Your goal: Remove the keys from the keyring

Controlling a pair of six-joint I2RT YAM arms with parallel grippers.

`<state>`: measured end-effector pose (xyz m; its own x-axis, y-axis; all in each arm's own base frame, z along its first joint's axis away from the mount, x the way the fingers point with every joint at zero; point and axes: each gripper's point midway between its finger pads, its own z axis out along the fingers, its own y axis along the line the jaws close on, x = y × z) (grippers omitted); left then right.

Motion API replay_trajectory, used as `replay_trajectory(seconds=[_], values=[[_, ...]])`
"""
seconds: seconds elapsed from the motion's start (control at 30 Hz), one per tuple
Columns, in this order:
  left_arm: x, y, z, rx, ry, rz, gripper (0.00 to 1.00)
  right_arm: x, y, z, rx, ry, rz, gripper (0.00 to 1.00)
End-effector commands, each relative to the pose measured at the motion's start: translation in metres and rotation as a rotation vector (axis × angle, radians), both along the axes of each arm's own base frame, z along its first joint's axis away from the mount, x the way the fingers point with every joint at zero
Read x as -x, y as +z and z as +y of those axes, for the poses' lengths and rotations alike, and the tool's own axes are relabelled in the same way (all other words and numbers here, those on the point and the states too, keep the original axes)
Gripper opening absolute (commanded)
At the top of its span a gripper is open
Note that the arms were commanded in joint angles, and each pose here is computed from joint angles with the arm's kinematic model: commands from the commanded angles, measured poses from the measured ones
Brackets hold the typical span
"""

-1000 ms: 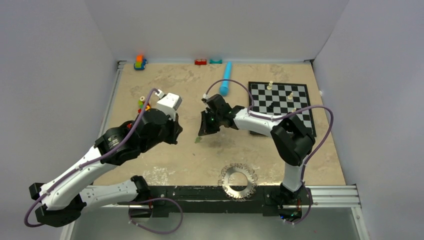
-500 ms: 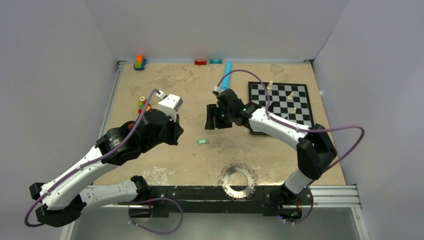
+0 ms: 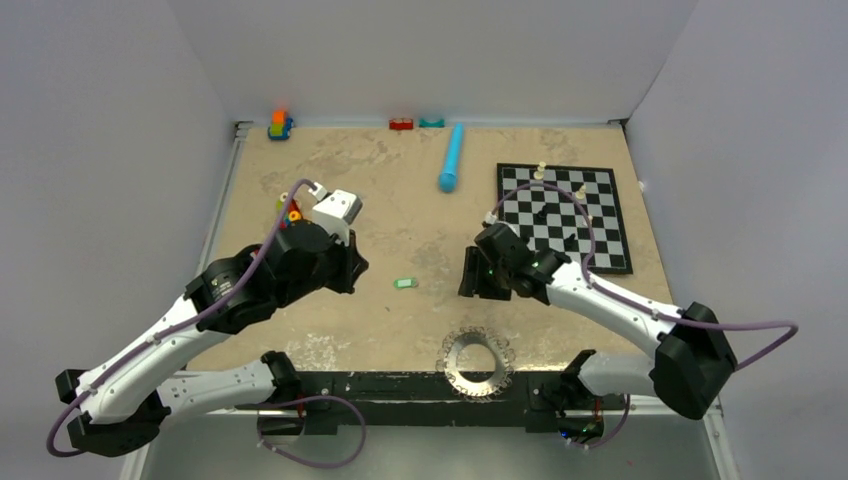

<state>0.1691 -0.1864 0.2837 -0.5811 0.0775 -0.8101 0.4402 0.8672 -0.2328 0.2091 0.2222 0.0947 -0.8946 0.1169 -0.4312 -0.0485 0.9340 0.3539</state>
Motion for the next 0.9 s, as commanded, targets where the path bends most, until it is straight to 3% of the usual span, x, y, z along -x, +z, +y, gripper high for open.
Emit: replay_trajectory(seconds=[0.0, 0.4, 0.67, 0.87], values=[[0.0, 0.006, -0.007, 0.061, -0.006, -0.003, 0.0, 0.017, -0.01, -0.008, -0.058, -0.128, 0.048, 0.57], [0.001, 0.005, -0.006, 0.057, -0.008, -0.001, 0.0, 0.071, -0.056, 0.03, -0.117, -0.073, 0.196, 0.6], [0.001, 0.004, -0.003, 0.044, -0.006, -0.004, 0.0, 0.068, -0.084, 0.043, -0.077, -0.051, 0.252, 0.62], [0.002, 0.003, 0.0, 0.038, -0.001, -0.007, 0.0, 0.022, -0.076, 0.039, -0.03, -0.07, 0.174, 0.63]])
